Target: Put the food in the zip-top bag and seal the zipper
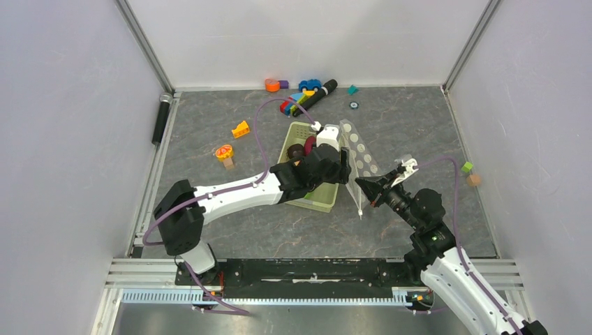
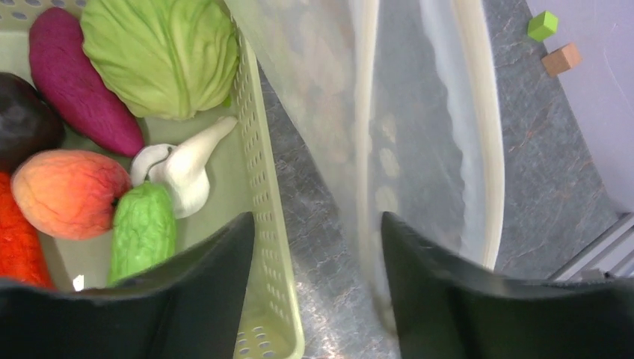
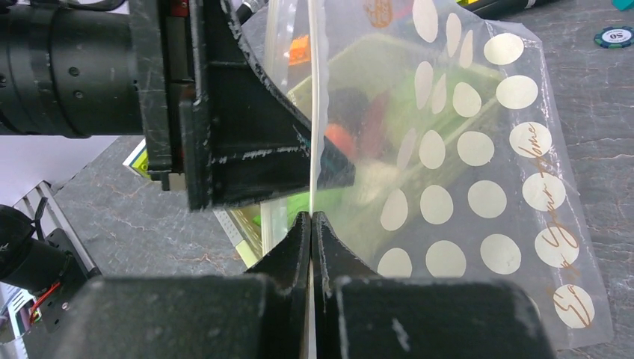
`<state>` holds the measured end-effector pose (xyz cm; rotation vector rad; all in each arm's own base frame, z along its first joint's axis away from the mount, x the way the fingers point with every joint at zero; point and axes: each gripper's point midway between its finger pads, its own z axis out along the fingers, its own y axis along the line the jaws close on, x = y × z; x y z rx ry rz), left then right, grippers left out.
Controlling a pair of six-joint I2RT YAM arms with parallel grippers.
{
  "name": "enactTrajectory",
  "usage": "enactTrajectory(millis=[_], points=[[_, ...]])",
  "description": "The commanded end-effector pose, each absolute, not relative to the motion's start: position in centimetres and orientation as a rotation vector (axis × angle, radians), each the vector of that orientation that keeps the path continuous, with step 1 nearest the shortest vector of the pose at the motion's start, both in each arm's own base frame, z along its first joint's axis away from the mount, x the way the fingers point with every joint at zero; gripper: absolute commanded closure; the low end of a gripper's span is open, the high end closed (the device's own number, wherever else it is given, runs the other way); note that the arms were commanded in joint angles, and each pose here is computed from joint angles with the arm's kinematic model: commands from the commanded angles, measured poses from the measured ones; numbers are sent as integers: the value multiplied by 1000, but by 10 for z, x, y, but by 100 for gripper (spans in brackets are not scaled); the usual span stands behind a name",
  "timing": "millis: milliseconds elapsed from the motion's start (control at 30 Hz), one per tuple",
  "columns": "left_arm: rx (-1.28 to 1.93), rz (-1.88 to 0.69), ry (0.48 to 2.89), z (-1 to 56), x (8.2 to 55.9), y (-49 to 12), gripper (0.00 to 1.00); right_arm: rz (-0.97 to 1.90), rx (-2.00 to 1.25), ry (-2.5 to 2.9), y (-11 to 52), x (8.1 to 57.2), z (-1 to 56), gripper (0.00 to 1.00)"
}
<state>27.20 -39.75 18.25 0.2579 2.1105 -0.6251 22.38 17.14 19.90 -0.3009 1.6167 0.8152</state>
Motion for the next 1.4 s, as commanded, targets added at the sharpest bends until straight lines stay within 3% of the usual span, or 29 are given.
enactTrajectory(millis=[0, 67, 100, 200, 400, 500, 733, 1033, 1200, 1367], points=[[187, -669, 2080, 199, 281, -411, 50, 785, -307, 1595, 168, 225, 208, 100], [221, -683, 2087, 197, 279, -416, 90, 740, -276, 1629, 161, 230, 202, 100], [227, -687, 2094, 195, 278, -417, 98, 716, -264, 1649, 158, 232, 197, 100], [258, -723, 2108, 194, 271, -420, 98, 663, -233, 1689, 152, 239, 192, 97], [199, -768, 2148, 199, 261, -415, 98, 659, -227, 1692, 154, 245, 195, 74], [211, -832, 2171, 201, 253, -421, 98, 674, -229, 1690, 157, 248, 199, 56], [208, -861, 2166, 214, 250, -424, 98, 676, -235, 1700, 165, 256, 202, 41], [245, -897, 2109, 244, 249, -429, 98, 370, -84, 1869, 139, 279, 187, 51], [217, -759, 2054, 269, 264, -408, 98, 136, 17, 1887, 108, 290, 222, 81], [167, -635, 2063, 270, 269, -382, 98, -227, 161, 1914, 49, 285, 261, 87]])
